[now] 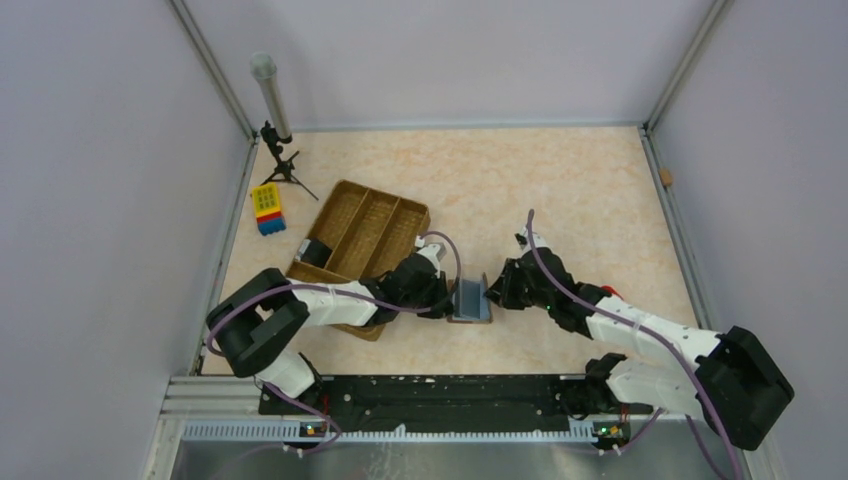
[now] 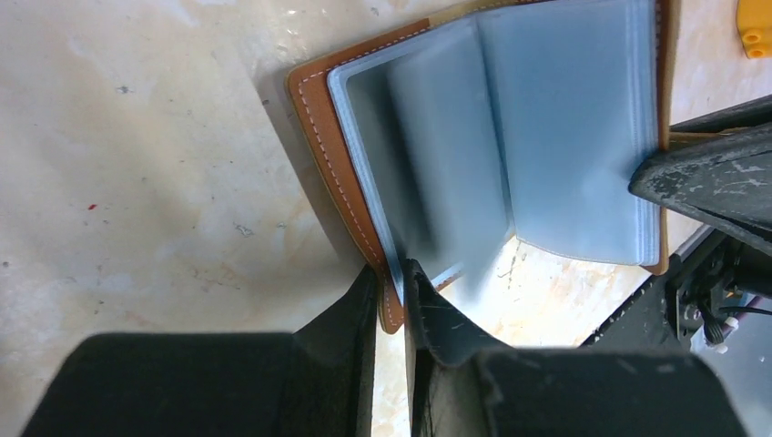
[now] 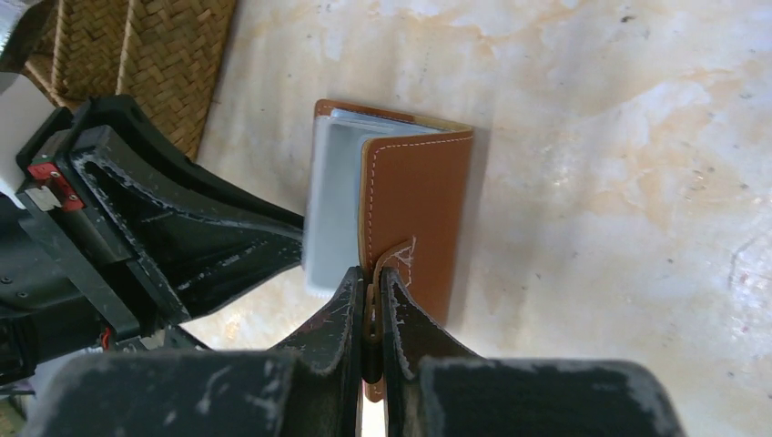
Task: Put the credit cards into the card holder
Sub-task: Turn over the card slot in the card holder.
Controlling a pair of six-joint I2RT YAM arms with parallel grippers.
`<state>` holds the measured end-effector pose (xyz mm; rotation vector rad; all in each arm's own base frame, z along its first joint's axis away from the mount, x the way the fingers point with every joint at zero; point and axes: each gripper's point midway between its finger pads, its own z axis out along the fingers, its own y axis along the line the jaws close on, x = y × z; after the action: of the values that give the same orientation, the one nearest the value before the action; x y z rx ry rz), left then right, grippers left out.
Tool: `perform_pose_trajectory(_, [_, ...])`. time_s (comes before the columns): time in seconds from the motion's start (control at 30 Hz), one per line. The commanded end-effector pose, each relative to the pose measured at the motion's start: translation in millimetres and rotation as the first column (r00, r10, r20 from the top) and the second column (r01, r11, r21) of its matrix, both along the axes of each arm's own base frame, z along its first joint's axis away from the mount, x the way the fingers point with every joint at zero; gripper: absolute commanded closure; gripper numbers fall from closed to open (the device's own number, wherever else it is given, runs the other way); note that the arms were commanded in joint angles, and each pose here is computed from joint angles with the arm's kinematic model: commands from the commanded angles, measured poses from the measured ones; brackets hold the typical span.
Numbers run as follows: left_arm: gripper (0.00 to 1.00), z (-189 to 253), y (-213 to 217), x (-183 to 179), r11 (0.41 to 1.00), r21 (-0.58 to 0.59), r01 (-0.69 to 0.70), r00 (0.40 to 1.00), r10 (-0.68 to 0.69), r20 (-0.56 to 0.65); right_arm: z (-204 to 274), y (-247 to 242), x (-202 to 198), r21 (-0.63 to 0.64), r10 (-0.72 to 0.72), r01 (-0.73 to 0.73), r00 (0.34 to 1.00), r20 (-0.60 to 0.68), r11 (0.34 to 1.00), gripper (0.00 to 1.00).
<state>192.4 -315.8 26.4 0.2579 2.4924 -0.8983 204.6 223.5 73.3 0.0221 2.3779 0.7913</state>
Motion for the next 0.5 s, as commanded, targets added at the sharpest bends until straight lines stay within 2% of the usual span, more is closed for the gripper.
perform_pose_trajectory(0.0, [0.83,11.5,-17.6,-4.0,0.996,-0.072,0.044,0.999,-0.043,0.012,3.3,11.5,-0.7,0.014,0.022,-0.022,1.0,-0.011,1.0,1.0])
perform_pose_trajectory(0.1, [0.81,12.4,-11.1,-2.3,0.998,-0.049,0.028,0.999,-0.027,0.023,-10.3,-8.1,0.1,-0.084,-0.049,0.046,0.998,-0.038,0.995,1.0])
perform_pose_trajectory(0.23, [0.73,19.6,0.8,1.2,1.0,-0.013,0.009,0.998,-0.009,0.055,-19.0,-26.0,-1.1,-0.162,-0.106,0.097,0.993,-0.047,0.982,1.0])
perform_pose_trajectory(0.33, [0.62,33.2,6.9,4.7,1.0,-0.006,-0.005,0.996,0.006,0.087,-19.5,-28.3,-2.0,-0.167,-0.11,0.101,0.993,-0.045,0.981,1.0])
perform_pose_trajectory(0.47, [0.48,63.7,2.0,8.5,0.999,-0.054,0.007,0.991,0.001,0.136,-19.2,-26.6,-2.0,-0.158,-0.102,0.094,0.994,-0.042,0.983,1.0])
